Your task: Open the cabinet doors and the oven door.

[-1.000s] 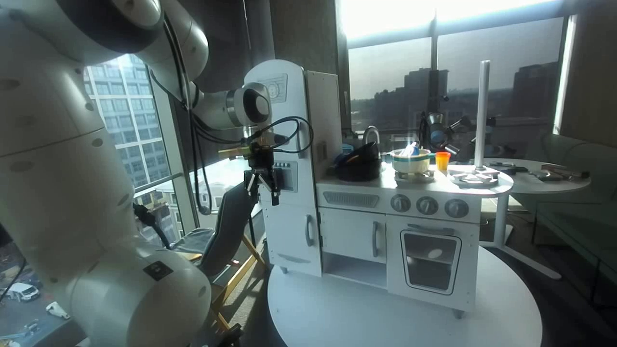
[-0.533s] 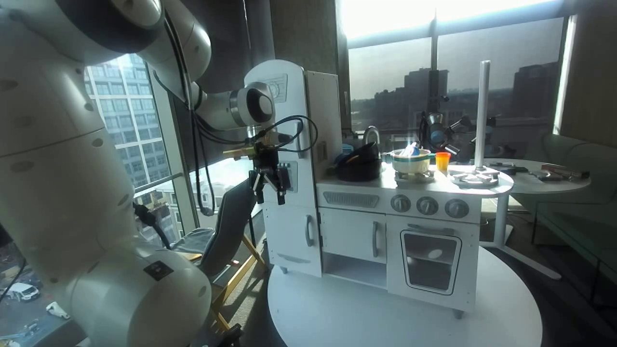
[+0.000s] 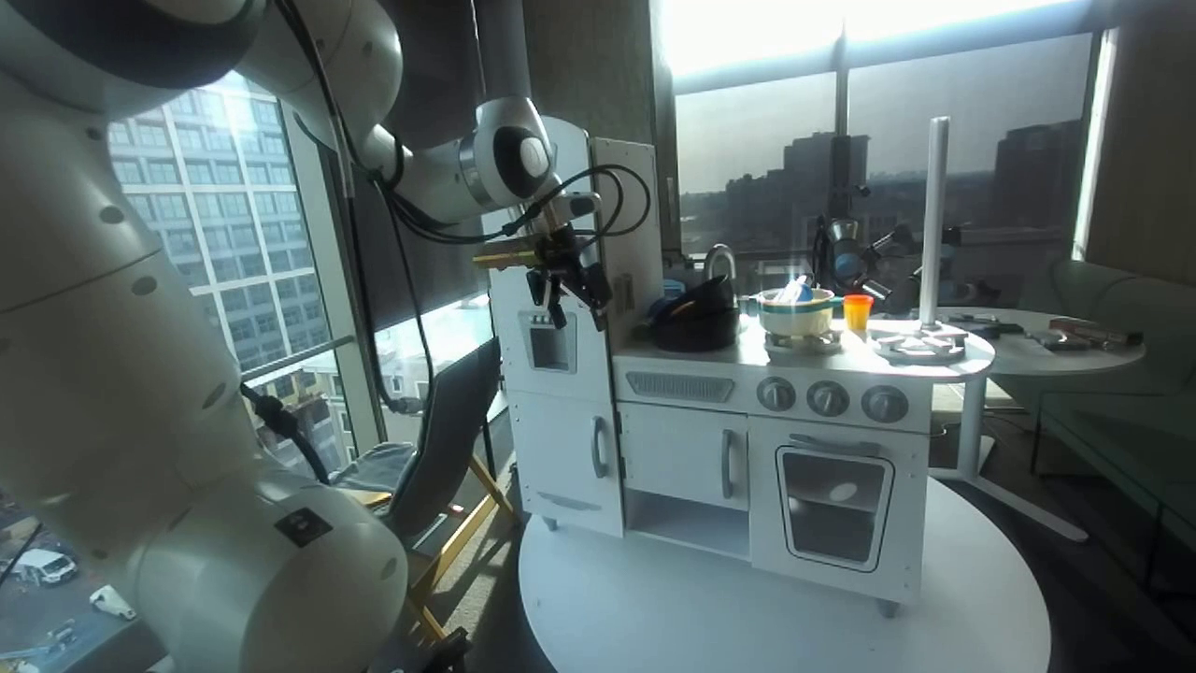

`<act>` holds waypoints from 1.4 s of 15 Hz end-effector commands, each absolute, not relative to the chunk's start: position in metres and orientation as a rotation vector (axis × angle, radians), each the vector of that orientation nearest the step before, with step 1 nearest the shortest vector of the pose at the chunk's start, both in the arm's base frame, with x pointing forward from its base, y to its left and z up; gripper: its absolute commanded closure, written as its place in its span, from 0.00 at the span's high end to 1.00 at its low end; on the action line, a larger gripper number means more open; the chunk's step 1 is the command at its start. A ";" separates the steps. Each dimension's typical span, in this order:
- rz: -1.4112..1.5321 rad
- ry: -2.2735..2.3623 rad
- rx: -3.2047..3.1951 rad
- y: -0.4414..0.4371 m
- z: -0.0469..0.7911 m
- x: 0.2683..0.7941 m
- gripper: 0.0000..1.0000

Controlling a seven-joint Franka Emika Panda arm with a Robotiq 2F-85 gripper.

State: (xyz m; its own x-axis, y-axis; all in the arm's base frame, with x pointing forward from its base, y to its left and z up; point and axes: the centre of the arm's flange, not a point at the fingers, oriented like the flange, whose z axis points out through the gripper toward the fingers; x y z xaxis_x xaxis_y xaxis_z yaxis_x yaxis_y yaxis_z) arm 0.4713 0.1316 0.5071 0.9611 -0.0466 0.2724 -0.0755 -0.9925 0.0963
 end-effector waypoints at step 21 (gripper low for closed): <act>1.219 0.630 2.782 0.195 0.537 0.475 1.00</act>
